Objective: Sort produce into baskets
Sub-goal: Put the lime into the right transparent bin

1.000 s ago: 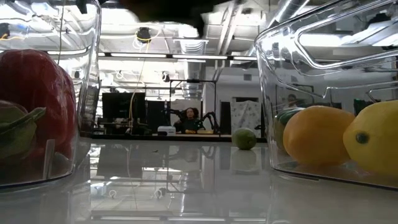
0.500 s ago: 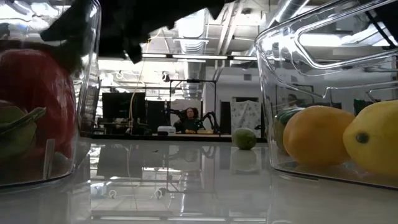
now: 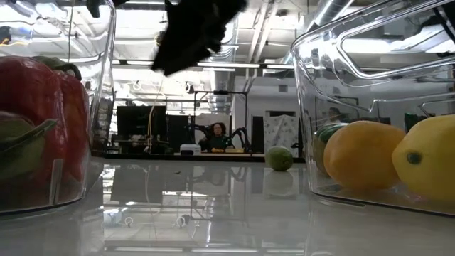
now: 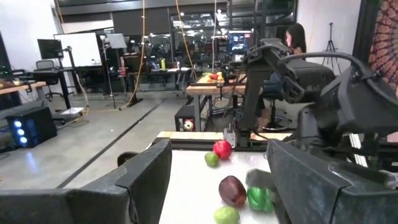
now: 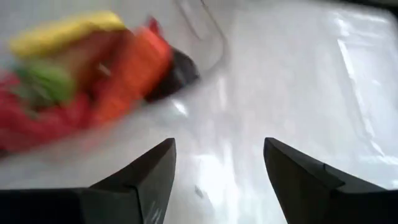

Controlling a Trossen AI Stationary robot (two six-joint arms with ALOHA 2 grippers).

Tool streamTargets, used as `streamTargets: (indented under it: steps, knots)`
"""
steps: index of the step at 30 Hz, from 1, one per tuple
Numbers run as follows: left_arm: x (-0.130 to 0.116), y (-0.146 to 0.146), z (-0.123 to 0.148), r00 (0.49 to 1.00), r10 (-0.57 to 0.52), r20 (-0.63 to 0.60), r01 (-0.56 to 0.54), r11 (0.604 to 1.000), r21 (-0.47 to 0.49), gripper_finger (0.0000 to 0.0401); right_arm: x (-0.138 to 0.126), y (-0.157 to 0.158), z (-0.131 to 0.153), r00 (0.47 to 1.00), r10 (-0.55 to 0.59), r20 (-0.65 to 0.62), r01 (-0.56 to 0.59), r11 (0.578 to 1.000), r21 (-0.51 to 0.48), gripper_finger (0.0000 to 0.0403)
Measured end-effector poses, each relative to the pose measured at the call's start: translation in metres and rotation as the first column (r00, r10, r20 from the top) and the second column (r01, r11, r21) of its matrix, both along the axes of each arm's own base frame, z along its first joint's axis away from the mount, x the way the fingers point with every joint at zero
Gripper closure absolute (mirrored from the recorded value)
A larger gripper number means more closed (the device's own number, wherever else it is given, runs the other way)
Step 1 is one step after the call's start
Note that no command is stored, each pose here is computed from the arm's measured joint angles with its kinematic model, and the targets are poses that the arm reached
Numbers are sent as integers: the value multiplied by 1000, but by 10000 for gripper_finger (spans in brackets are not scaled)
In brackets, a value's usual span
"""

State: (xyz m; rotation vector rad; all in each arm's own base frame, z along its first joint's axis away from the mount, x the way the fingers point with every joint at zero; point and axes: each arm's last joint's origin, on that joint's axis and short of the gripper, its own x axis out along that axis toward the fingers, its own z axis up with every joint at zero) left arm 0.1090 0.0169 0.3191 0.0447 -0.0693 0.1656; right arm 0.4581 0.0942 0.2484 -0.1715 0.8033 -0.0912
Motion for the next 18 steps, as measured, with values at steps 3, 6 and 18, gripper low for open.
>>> streamTargets:
  steps: [3,6,18]
  knots:
    - [0,0,0,1000,-1,-3,1,1000,-1,150,-16,-7,-6,994,-87,-59,84,995,-51,132]
    - [0,0,-1,1000,-1,-6,1,1000,-2,150,-34,-18,-20,982,-166,-92,161,985,-65,132]
    - [0,0,0,1000,-1,-4,1,1000,0,150,-112,-61,-38,917,-390,-81,387,921,-50,131]
